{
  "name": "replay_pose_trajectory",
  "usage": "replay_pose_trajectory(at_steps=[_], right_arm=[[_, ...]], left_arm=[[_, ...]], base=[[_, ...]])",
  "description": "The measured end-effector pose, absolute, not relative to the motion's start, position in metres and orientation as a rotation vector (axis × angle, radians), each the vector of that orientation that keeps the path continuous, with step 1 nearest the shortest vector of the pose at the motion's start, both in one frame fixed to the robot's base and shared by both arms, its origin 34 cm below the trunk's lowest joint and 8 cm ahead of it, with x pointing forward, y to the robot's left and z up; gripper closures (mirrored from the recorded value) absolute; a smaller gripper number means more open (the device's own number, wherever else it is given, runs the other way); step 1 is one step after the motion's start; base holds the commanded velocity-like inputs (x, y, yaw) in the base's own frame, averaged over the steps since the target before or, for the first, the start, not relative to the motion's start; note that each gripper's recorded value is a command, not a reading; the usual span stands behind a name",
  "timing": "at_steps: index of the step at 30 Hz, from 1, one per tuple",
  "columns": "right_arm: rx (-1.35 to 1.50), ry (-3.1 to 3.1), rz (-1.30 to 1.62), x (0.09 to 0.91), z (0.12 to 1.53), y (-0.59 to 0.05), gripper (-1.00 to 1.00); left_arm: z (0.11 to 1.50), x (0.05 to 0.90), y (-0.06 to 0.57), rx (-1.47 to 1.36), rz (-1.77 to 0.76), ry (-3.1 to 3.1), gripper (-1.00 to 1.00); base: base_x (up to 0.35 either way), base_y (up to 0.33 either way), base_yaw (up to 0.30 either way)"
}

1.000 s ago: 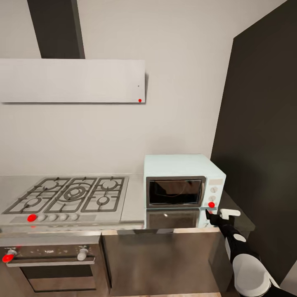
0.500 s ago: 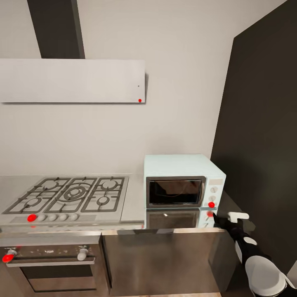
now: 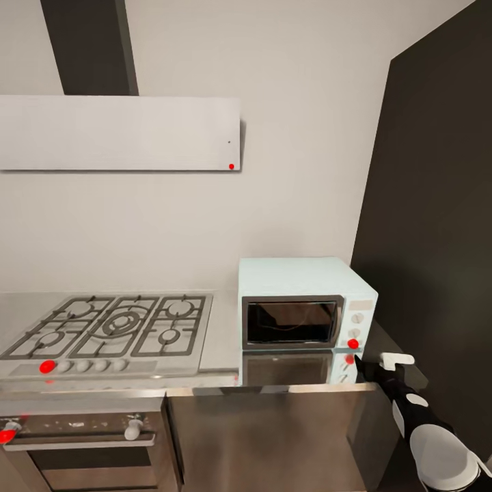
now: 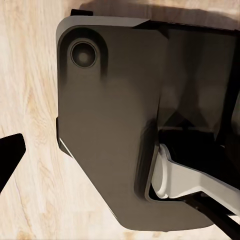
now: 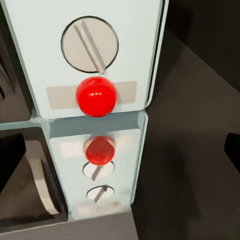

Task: In the kitchen, take the popcorn bag from the countertop, put it into the microwave, and heat it until the popcorn is cooked so the cooked popcorn ends up inside the bag.

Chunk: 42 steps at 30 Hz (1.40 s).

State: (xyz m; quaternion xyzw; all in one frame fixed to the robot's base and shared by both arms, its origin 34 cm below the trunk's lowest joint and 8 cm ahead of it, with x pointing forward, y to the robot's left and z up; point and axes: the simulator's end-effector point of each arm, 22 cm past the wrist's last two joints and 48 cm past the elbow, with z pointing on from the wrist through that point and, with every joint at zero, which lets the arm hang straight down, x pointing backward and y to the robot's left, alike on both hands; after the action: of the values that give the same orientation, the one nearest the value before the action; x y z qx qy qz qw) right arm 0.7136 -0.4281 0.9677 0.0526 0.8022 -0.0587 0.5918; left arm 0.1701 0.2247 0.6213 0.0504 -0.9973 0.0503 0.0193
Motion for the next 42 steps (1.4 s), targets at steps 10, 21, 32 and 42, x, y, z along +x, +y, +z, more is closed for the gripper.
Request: replay_pose_trajectory(at_steps=[10,21,32,42], right_arm=[[0.123,1.871,-0.134,0.713,0.966,-0.427,-1.00],[0.122,1.875,-0.130,0.713,0.965,-0.427,-1.00],[0.119,1.899,-0.086,0.712,0.953,-0.410,-1.00],[0.119,1.914,-0.064,0.711,0.946,-0.402,1.00]], left_arm=[[0.621,0.170,0.225,0.156,0.156,-3.095,-1.00],[0.621,0.170,0.225,0.156,0.156,-3.095,-1.00],[0.621,0.170,0.225,0.156,0.156,-3.095,-1.00],[0.621,0.170,0.225,0.157,0.156,-3.095,-1.00]], base=[[0.005,0.000,0.000],[0.084,0.000,0.000],[0.058,0.000,0.000],[0.002,0.000,0.000]])
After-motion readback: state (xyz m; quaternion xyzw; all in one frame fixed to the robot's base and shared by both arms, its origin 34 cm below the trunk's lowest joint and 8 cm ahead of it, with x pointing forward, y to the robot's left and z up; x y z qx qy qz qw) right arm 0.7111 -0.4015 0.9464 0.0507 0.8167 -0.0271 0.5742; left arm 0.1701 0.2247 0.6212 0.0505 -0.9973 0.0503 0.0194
